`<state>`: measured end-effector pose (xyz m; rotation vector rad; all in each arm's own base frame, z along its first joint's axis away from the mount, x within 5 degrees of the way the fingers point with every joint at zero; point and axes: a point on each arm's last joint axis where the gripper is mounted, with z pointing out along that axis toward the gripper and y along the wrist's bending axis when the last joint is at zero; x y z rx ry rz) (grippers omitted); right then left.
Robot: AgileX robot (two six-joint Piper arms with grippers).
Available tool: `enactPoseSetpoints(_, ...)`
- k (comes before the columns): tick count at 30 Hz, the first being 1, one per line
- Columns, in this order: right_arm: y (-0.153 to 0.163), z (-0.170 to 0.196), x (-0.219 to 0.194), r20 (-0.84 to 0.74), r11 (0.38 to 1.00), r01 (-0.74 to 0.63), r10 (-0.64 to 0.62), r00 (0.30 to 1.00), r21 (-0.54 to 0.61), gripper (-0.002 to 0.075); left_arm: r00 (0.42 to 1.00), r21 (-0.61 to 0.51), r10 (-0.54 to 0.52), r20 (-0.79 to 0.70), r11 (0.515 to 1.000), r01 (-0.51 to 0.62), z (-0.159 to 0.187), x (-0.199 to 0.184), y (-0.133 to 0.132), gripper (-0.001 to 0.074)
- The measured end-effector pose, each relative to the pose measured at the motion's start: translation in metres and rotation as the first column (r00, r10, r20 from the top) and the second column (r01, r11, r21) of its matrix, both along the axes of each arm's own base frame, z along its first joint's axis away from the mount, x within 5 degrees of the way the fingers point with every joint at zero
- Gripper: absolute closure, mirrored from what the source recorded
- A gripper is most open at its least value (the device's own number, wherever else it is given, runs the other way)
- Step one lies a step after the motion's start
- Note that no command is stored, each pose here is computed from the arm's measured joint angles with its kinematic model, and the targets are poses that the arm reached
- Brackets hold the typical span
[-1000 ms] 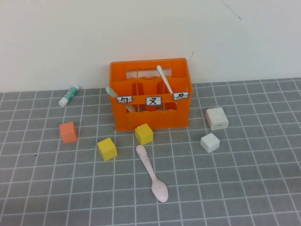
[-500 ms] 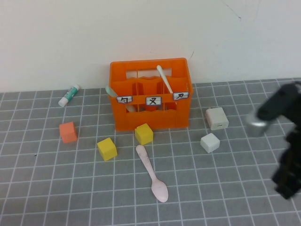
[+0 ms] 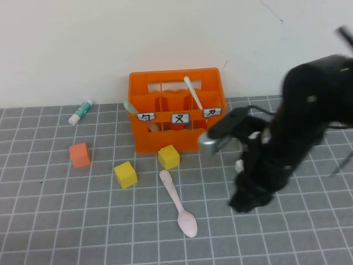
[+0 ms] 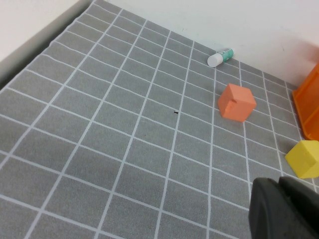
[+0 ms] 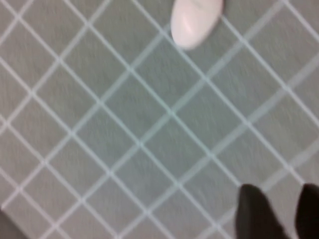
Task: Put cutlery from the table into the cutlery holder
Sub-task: Pick up the spoon
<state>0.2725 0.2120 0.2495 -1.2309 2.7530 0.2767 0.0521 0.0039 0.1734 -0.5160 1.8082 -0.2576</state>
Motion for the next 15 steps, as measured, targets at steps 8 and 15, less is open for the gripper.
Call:
enactPoseSetpoints(8, 0.044, -0.022, 0.024, 0.036, 0.998, -0.04, 0.041, 0.999, -0.051, 0.0376, 1.0, 0.0, 0.0, 0.0, 1.0, 0.0, 0.0, 0.0, 0.0, 0.0736)
enactPoseSetpoints(15, 0.082, -0.043, 0.06, 0.054, 0.993, -0.007, 0.013, 0.998, -0.116, 0.0365, 1.0, 0.0, 0.0, 0.0, 1.0, 0.0, 0.0, 0.0, 0.0, 0.0736)
